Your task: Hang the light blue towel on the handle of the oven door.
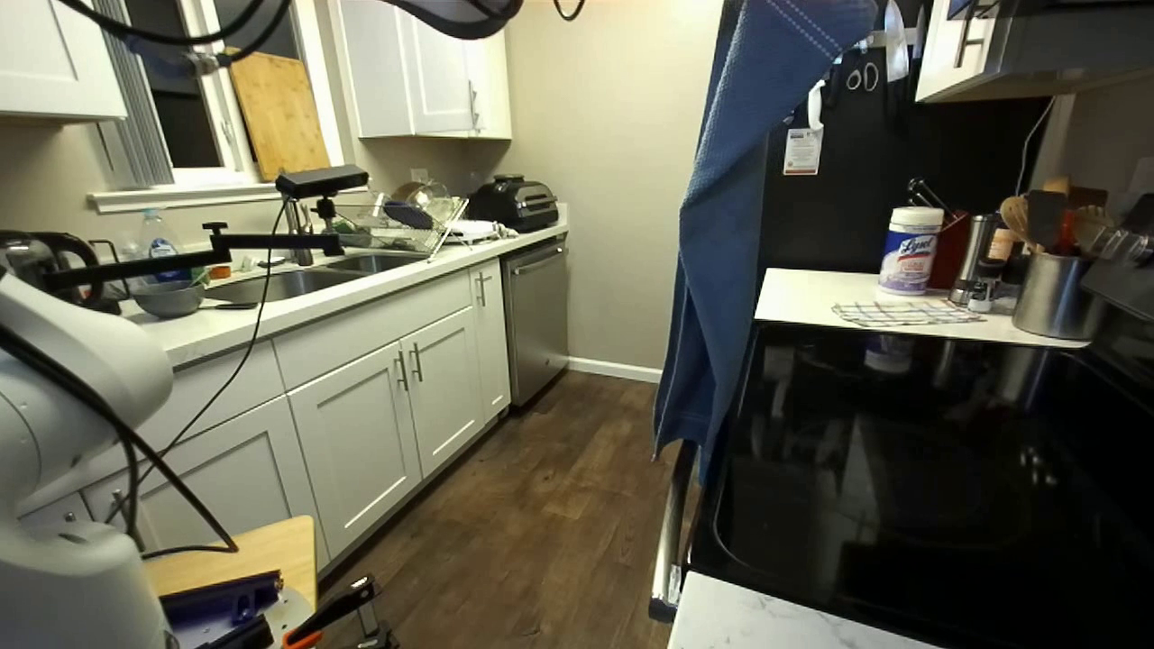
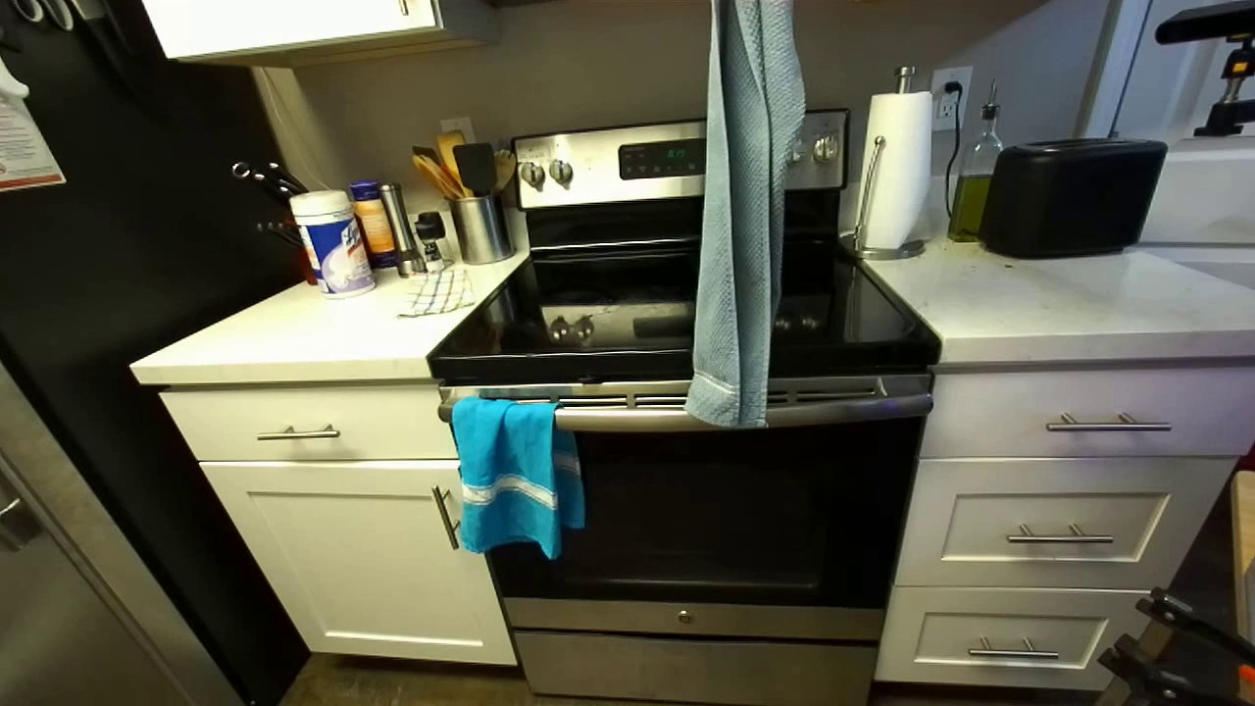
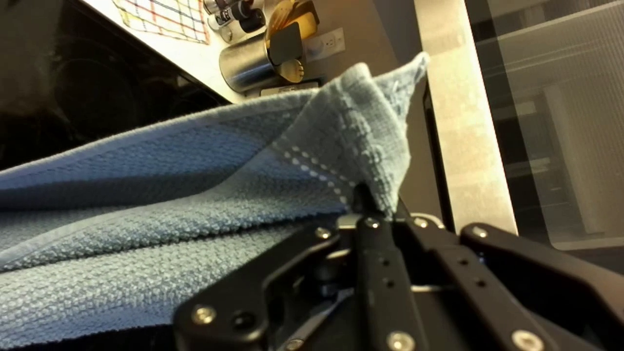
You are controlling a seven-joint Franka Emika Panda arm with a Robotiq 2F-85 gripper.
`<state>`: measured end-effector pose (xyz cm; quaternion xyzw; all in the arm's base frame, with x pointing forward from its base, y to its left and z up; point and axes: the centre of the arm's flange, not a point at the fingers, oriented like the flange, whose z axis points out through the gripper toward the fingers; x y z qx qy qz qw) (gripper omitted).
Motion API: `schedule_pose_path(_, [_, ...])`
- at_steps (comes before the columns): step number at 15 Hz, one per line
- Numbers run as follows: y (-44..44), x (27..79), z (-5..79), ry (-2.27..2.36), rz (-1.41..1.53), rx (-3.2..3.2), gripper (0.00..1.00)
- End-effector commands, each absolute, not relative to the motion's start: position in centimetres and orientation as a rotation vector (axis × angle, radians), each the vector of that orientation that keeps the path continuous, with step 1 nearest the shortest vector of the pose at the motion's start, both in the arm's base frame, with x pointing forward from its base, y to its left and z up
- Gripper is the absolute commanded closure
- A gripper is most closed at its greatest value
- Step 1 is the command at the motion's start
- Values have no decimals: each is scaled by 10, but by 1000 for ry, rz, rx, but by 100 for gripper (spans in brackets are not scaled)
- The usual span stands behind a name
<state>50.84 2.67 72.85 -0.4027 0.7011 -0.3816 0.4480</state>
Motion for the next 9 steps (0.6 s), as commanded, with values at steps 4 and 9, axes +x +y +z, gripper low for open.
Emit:
schedule_pose_path(4, [62, 530, 735, 1749, -876, -1082, 99])
schedule_pose_path(9, [44, 539, 774, 1835, -815, -850, 99])
